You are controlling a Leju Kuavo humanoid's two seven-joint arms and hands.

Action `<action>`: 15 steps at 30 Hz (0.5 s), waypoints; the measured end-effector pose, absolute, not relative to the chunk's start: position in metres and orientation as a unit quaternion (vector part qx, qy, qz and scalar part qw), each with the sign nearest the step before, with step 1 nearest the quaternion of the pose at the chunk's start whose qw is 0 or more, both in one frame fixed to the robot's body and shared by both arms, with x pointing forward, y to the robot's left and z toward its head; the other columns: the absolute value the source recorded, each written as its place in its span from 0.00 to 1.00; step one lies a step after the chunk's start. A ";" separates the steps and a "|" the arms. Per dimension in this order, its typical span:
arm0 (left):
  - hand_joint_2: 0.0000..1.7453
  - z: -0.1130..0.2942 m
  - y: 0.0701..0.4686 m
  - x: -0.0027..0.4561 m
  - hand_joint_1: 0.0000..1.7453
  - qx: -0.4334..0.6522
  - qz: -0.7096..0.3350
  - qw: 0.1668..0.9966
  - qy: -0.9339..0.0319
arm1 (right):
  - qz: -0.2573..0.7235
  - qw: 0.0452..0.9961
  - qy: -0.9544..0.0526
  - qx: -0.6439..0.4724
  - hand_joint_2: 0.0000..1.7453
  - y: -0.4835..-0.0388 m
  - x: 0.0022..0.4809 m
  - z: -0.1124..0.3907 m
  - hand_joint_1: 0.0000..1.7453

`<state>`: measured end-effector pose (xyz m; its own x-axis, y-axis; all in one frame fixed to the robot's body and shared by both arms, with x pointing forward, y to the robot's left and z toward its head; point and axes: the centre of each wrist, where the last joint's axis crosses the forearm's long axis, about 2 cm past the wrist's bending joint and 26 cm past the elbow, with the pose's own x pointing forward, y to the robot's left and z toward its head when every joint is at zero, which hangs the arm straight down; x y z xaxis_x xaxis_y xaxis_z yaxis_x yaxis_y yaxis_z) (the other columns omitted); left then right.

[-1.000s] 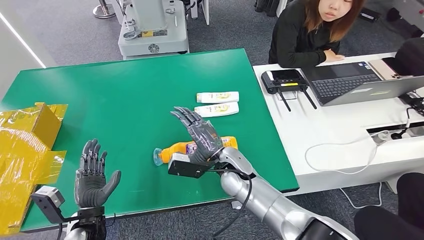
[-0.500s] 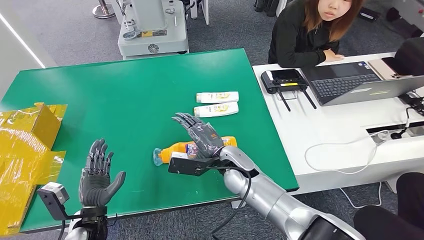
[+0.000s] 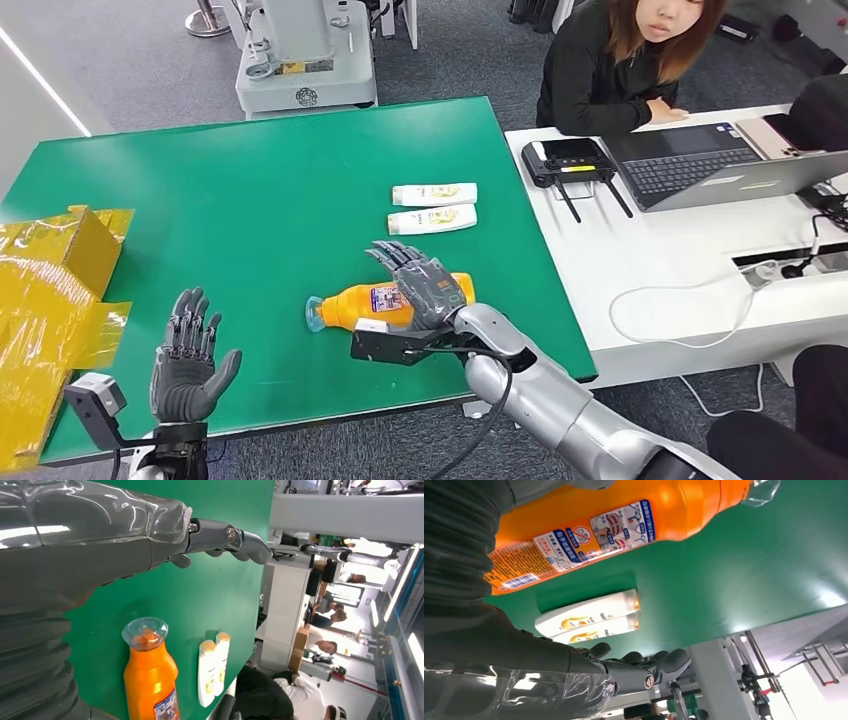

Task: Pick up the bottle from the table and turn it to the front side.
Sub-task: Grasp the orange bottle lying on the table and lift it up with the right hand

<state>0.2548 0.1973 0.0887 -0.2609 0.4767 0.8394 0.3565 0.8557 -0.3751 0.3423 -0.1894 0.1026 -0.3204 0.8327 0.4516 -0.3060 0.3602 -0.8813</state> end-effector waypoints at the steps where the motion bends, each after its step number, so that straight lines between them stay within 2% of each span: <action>1: 1.00 0.089 0.197 0.254 0.00 -0.264 0.056 0.548 -0.792 | 0.526 0.544 -0.619 -0.210 1.00 -0.190 0.342 0.102 0.00; 15: 1.00 0.086 0.199 0.240 0.00 -0.267 0.065 0.551 -0.788 | 0.531 0.547 -0.605 -0.231 1.00 -0.208 0.343 0.100 0.00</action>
<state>0.2400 0.1989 0.0860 -0.2512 0.4914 0.8339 0.3492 0.8495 -0.3954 0.3425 -0.2078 0.1000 -0.2948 0.8604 0.4158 -0.3009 0.3294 -0.8950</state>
